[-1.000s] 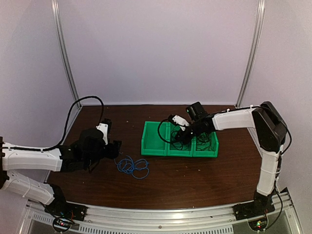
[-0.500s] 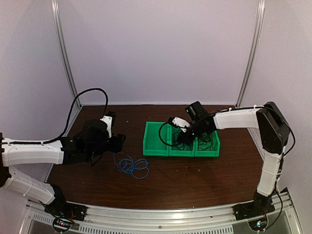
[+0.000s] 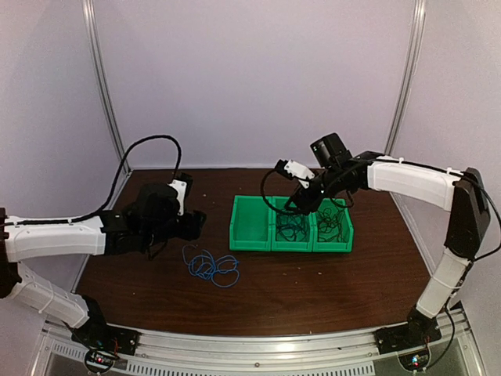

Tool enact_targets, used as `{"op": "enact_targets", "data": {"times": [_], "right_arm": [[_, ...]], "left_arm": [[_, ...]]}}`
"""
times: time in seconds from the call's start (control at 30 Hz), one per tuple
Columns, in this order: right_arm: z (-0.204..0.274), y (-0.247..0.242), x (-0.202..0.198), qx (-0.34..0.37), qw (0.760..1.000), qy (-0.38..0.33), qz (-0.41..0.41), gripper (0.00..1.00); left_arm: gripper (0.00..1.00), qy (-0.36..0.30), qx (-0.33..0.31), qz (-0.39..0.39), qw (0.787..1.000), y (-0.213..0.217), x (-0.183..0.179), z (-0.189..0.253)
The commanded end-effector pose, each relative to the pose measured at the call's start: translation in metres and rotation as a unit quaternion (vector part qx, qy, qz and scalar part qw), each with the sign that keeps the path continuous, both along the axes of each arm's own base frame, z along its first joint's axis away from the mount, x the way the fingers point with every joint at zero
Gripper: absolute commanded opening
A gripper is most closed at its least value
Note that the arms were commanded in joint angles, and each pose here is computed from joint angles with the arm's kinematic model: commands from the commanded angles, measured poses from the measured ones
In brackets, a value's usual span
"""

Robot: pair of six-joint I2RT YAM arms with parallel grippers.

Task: Untangle the cables

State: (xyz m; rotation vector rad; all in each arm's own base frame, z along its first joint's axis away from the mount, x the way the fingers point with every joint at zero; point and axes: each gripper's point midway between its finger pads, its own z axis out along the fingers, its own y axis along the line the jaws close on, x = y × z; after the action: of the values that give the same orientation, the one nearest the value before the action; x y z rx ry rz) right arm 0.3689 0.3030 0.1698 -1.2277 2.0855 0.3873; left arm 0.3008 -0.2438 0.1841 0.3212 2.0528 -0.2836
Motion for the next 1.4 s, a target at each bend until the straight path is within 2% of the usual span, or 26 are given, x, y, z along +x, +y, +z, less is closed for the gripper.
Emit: {"op": "enact_targets", "data": {"times": [0.0,0.17,0.33,0.6,0.83,1.1,1.37], "right_arm": [[0.050,0.003,-0.007,0.029,0.999,-0.021,0.014,0.63],[0.074,0.028,-0.012,0.071,0.996,-0.027,0.054,0.64],[0.075,0.052,-0.045,0.072,0.989,-0.043,0.119,0.61],[0.024,0.084,-0.095,0.033,0.977,-0.032,0.210,0.50],[-0.028,0.133,-0.120,-0.007,0.961,-0.009,0.278,0.48],[-0.069,0.175,-0.103,-0.026,0.962,0.002,0.271,0.47],[-0.094,0.183,-0.089,-0.044,0.968,0.001,0.246,0.46]], "left_arm": [[0.65,0.017,0.009,-0.029,0.999,-0.017,0.008,-0.010],[0.66,0.029,-0.008,-0.038,0.999,-0.016,0.009,-0.027],[0.66,0.042,-0.036,-0.036,0.998,-0.003,0.020,-0.033],[0.57,0.088,-0.059,-0.057,0.993,-0.002,0.016,-0.055],[0.59,0.097,-0.098,-0.031,0.990,0.020,-0.004,-0.070],[0.59,0.108,-0.095,-0.017,0.989,0.035,-0.017,-0.077],[0.58,0.098,-0.106,-0.003,0.990,0.047,-0.022,-0.073]]}}
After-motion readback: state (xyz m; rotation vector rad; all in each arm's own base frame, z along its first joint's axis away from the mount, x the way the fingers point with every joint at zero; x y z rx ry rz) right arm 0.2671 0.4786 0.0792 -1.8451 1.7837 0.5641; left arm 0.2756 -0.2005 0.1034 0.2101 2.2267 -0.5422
